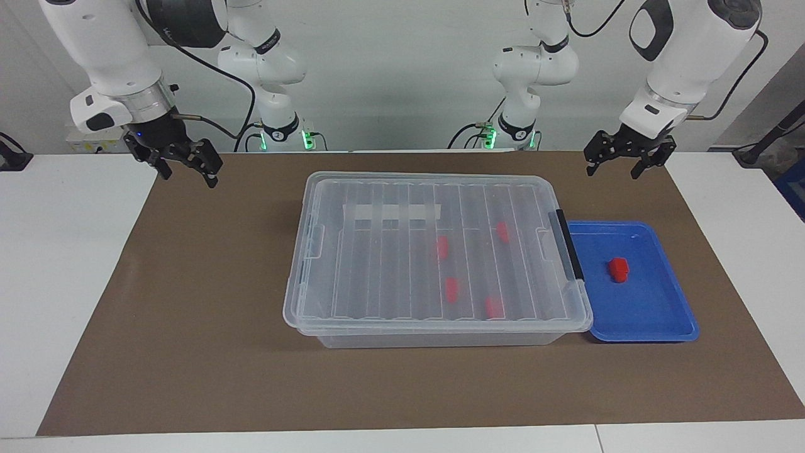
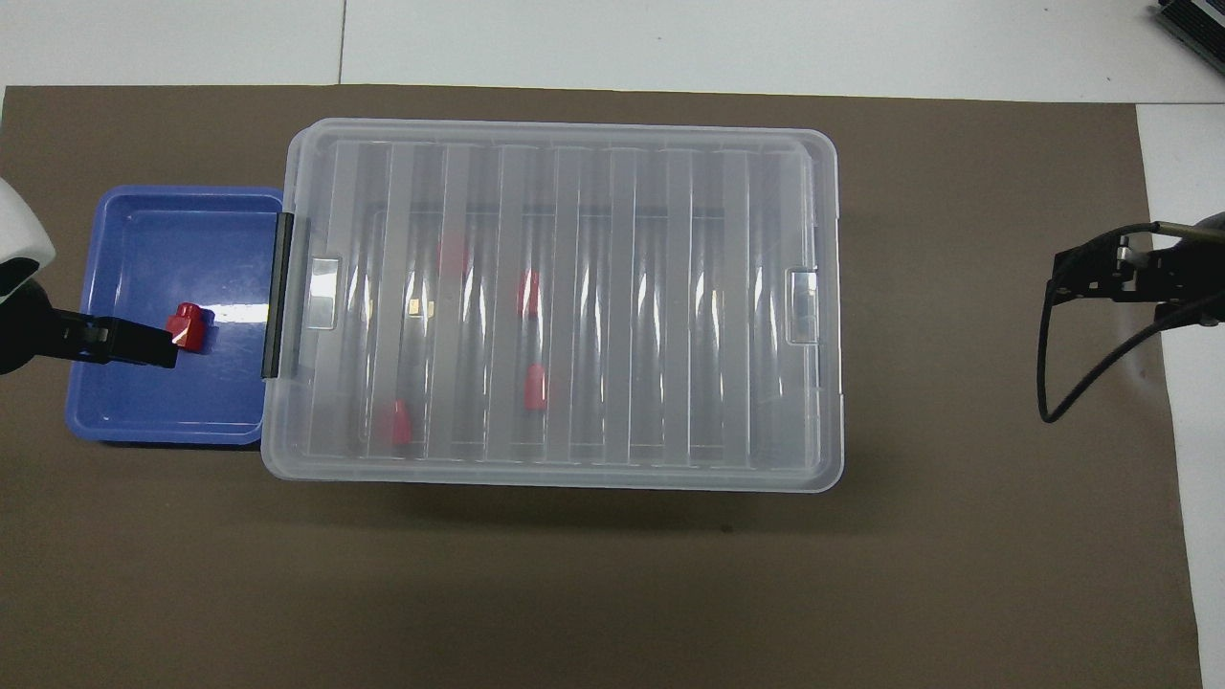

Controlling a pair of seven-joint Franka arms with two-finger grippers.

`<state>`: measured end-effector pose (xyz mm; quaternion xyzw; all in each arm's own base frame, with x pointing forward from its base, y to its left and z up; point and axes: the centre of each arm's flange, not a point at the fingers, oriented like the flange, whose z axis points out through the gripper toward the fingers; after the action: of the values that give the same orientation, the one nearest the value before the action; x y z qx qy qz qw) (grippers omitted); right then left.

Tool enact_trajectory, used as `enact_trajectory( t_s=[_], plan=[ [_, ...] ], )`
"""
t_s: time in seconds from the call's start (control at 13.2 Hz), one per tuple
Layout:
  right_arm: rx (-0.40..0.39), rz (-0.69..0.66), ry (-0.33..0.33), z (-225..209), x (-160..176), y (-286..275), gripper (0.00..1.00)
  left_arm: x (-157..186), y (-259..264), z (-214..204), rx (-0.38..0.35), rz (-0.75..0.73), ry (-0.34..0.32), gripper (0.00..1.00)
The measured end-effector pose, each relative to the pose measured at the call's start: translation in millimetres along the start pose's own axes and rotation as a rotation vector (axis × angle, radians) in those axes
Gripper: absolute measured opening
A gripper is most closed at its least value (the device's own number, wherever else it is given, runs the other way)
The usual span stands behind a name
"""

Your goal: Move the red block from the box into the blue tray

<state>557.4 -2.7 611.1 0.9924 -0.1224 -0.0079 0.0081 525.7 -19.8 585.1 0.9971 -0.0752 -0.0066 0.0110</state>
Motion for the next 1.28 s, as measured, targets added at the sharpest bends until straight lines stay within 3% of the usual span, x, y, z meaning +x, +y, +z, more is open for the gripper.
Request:
enact_trajectory(
  t_s=[0.6,1.28],
  plan=[
    [-0.003,-0.011,-0.011,3,-3,-6,1.00,-8,-45,-1,-0.002,-0.076,0.001,1.00],
    [-0.004,-0.039,-0.011,3,-8,-21,1.00,-4,-28,-1,0.001,-0.043,0.004,1.00]
  ],
)
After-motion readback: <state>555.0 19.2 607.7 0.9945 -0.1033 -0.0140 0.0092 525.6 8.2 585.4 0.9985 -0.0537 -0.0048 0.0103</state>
